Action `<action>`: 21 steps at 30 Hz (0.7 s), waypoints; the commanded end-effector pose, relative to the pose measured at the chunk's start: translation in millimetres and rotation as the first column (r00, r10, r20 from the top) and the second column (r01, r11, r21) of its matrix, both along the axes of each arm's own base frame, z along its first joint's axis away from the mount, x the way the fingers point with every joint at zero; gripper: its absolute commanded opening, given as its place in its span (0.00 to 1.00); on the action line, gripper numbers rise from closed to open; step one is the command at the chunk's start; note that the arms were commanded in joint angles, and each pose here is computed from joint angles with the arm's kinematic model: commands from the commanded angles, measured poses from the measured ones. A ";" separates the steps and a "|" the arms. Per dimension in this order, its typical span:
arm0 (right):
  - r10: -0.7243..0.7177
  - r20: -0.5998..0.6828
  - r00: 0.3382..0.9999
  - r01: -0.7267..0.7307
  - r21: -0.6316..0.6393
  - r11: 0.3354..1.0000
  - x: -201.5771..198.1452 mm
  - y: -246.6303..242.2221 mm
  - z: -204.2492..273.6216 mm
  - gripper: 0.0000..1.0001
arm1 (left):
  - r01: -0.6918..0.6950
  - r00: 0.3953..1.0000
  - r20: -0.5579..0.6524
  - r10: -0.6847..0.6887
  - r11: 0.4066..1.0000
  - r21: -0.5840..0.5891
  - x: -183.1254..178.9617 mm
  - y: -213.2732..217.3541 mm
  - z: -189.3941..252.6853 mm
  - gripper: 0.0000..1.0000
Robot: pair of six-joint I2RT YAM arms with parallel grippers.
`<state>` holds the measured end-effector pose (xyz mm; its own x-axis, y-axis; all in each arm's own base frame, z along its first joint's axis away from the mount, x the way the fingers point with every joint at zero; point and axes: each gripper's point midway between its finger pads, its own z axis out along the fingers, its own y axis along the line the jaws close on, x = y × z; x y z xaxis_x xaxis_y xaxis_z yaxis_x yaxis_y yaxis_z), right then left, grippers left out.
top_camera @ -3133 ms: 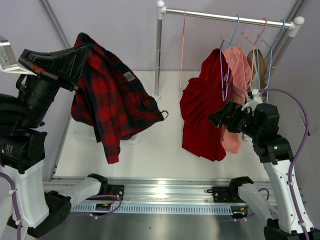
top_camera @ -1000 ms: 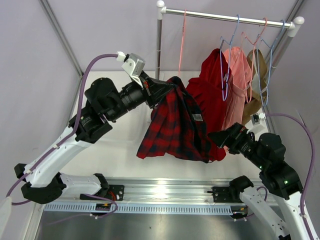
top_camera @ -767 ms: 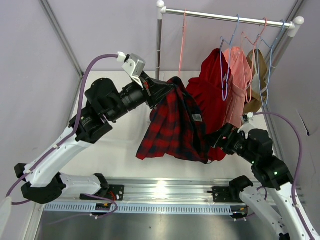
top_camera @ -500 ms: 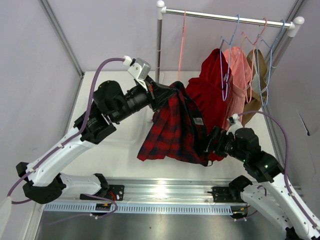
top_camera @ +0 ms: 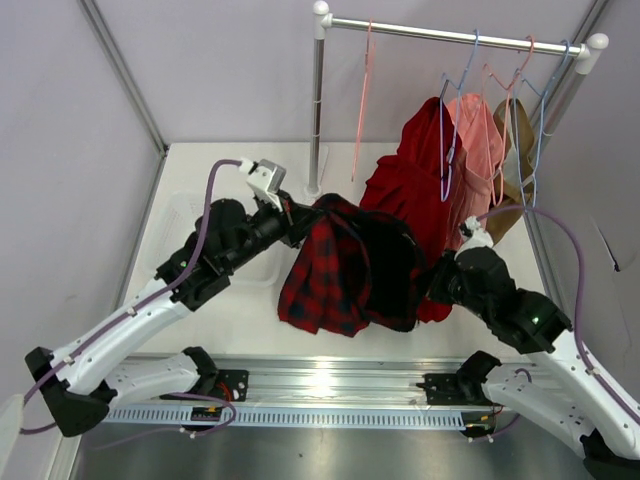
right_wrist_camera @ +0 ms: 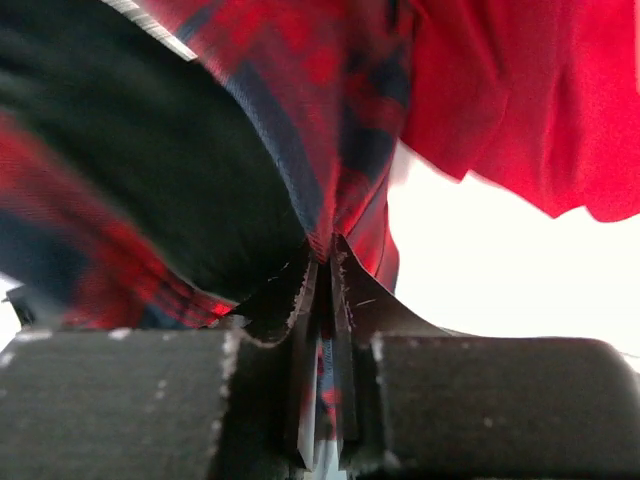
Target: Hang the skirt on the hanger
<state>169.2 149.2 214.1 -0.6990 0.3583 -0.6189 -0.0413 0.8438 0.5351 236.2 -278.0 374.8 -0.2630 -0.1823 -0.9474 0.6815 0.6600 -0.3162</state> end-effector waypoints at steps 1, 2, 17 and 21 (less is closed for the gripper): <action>-0.070 0.153 0.986 0.080 -0.056 0.995 23.5 -15.7 52.4 0.08 | -0.139 0.984 -0.113 0.134 0.990 -0.038 23.9 24.6 -46.4 0.00; -0.052 0.167 0.985 0.066 -0.077 0.995 27.6 -13.3 54.8 0.08 | -0.164 0.977 -0.146 0.155 0.985 -0.049 27.2 28.9 -55.0 0.00; 0.089 0.059 0.994 -0.084 -0.071 0.994 47.4 43.5 -1.7 0.06 | -0.366 0.737 -0.528 0.422 0.906 0.215 63.5 86.3 -233.1 0.00; 0.111 0.046 0.993 -0.108 -0.069 0.992 45.3 51.7 -16.4 0.06 | -0.432 0.662 -0.536 0.524 0.851 0.299 68.1 107.6 -254.3 0.00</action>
<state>208.9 186.8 192.6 -0.7207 0.2127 -0.6599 -0.1288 0.8941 0.4289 299.9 -189.7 131.4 -0.6813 -0.2784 -0.6770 0.0773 0.8923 -0.4447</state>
